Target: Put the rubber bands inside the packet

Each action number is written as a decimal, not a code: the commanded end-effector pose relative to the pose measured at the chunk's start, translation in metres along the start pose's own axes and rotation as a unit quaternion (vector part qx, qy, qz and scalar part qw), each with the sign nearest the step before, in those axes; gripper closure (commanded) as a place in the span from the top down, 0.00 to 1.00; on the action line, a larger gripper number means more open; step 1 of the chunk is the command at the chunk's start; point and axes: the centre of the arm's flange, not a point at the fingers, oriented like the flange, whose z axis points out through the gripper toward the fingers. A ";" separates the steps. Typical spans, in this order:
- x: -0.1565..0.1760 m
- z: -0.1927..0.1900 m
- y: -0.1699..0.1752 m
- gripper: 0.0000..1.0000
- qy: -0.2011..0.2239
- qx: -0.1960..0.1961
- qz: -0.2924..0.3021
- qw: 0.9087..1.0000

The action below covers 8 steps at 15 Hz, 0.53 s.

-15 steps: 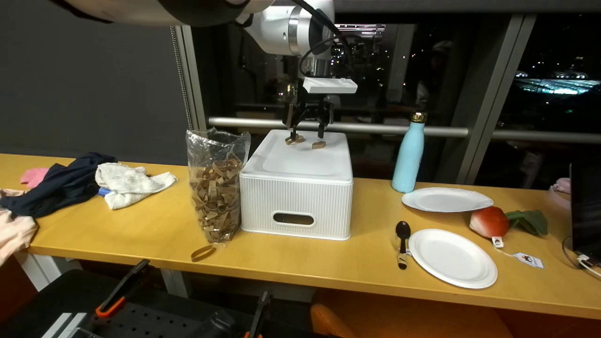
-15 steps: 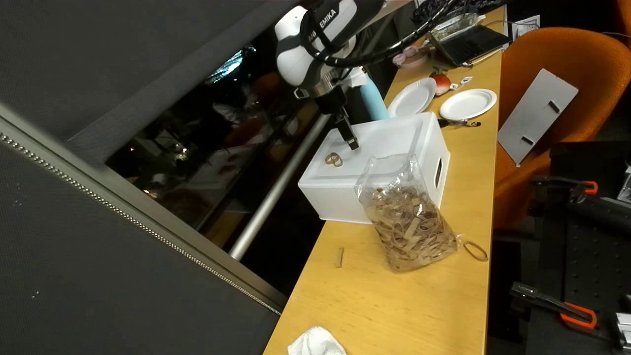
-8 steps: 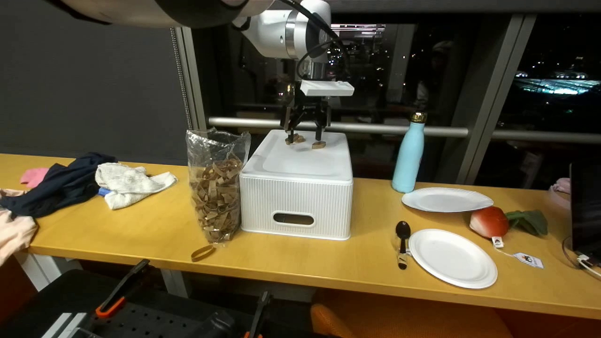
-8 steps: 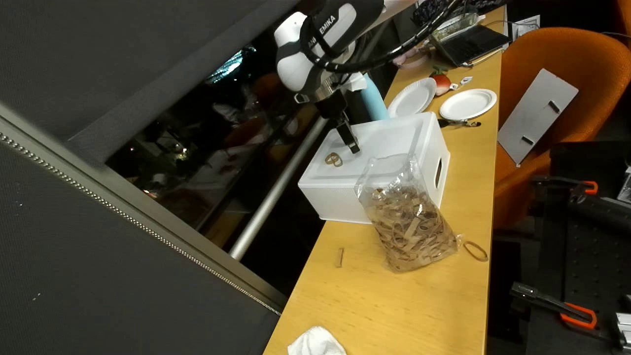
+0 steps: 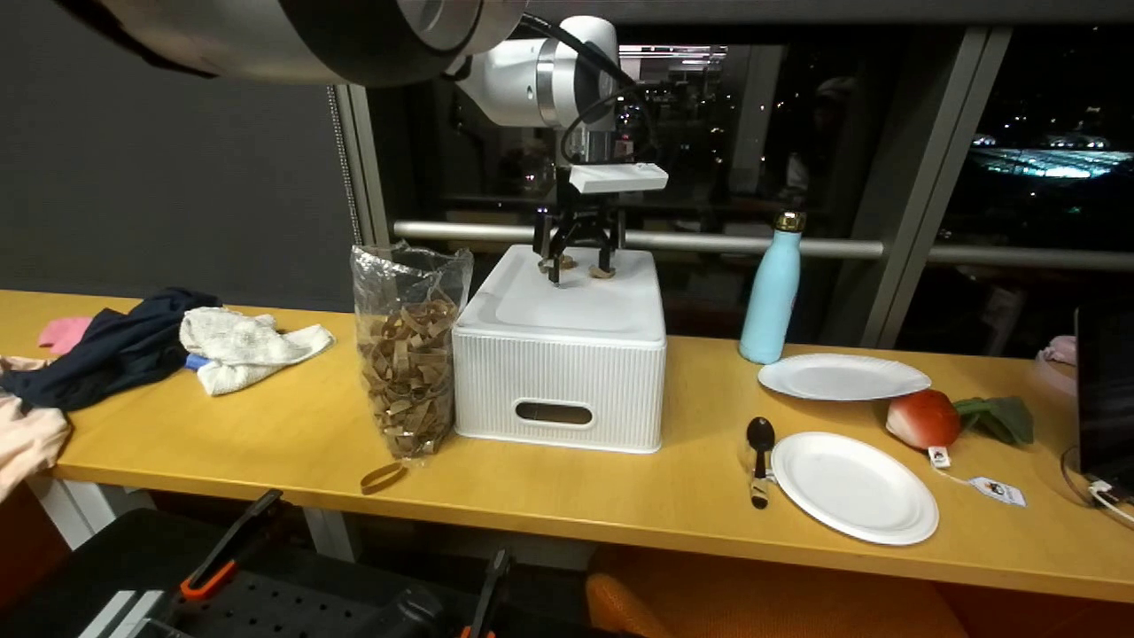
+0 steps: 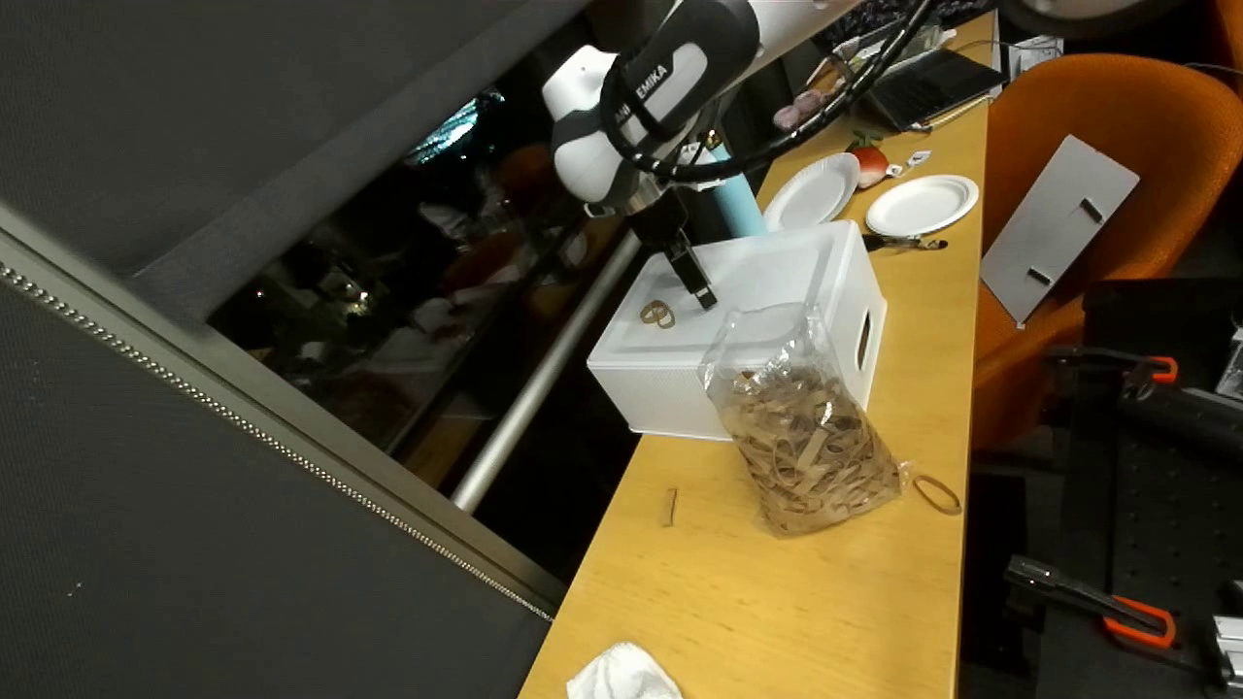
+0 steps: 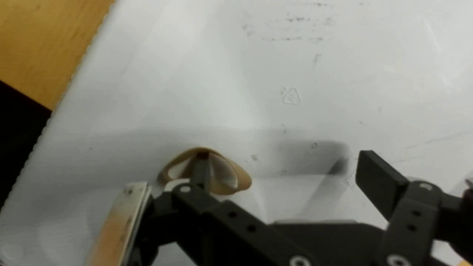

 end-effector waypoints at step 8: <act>0.023 -0.014 -0.010 0.20 0.004 -0.046 -0.028 0.999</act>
